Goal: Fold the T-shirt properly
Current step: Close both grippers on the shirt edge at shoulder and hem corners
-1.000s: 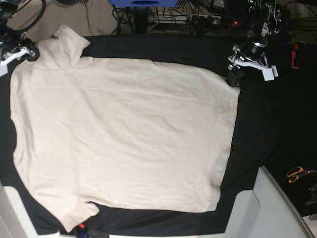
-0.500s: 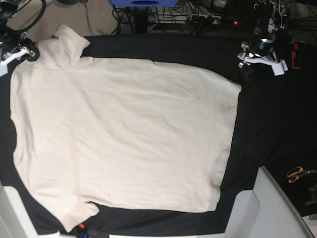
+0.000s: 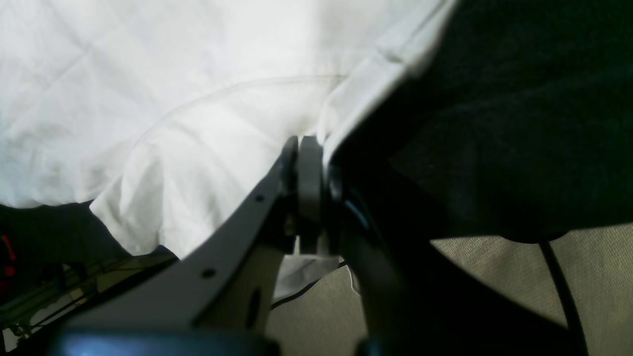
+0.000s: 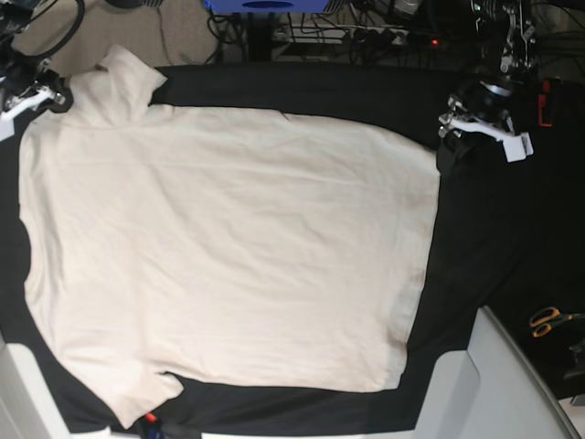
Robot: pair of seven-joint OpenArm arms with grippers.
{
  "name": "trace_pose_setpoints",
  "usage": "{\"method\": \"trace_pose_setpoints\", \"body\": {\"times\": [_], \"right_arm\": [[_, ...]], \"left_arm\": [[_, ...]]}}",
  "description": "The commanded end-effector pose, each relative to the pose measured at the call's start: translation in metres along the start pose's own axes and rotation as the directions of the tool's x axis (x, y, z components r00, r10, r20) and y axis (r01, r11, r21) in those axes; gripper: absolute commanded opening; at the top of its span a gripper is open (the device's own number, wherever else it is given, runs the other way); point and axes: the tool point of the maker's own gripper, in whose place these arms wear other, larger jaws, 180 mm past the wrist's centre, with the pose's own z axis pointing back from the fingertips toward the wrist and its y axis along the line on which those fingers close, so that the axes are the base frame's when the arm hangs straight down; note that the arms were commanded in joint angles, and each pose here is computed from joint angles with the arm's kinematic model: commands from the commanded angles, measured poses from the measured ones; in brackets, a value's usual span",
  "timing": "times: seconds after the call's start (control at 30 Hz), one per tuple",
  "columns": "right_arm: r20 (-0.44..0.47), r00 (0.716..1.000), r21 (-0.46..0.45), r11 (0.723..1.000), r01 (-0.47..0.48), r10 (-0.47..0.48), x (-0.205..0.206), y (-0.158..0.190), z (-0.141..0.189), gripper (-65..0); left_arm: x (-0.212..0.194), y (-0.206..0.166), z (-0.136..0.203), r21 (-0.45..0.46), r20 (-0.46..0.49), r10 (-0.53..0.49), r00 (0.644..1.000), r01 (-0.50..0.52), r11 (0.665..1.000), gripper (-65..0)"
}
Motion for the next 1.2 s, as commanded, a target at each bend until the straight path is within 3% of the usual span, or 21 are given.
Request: {"method": "trace_pose_setpoints", "body": {"times": [0.0, 0.17, 0.33, 0.63, 1.17], "right_arm": [[-0.021, 1.000, -0.016, 1.000, -0.016, 0.016, -0.001, -0.004, 0.003, -64.2], [-0.022, 1.000, -0.017, 1.000, -0.017, 0.017, -0.001, -0.004, 0.003, -64.2], [-0.024, 1.000, -0.017, 1.000, -0.016, 0.015, -0.002, -0.004, 0.003, -64.2], [-0.024, 1.000, -0.017, 1.000, -0.016, 0.015, -0.002, -0.004, 0.003, -64.2], [-0.023, 1.000, -0.015, 1.000, -0.015, 0.015, -0.002, -0.003, 0.002, -64.2]], "left_arm": [[0.011, -0.002, -0.001, -0.014, 0.028, -0.028, 0.999, 0.029, 0.999, -40.0], [0.003, -0.013, -0.013, -0.022, -0.001, -0.103, 0.995, 0.103, 0.994, -40.0], [0.000, -0.010, -0.013, -0.014, -0.009, -0.095, 0.995, 0.095, 0.995, -40.2], [-0.032, 0.027, -0.013, 0.075, -0.084, -0.015, 0.996, 0.021, 0.997, -40.3], [-0.053, 0.024, 0.009, 0.073, -0.133, -0.024, 0.991, 0.034, 0.997, -40.3]]}}
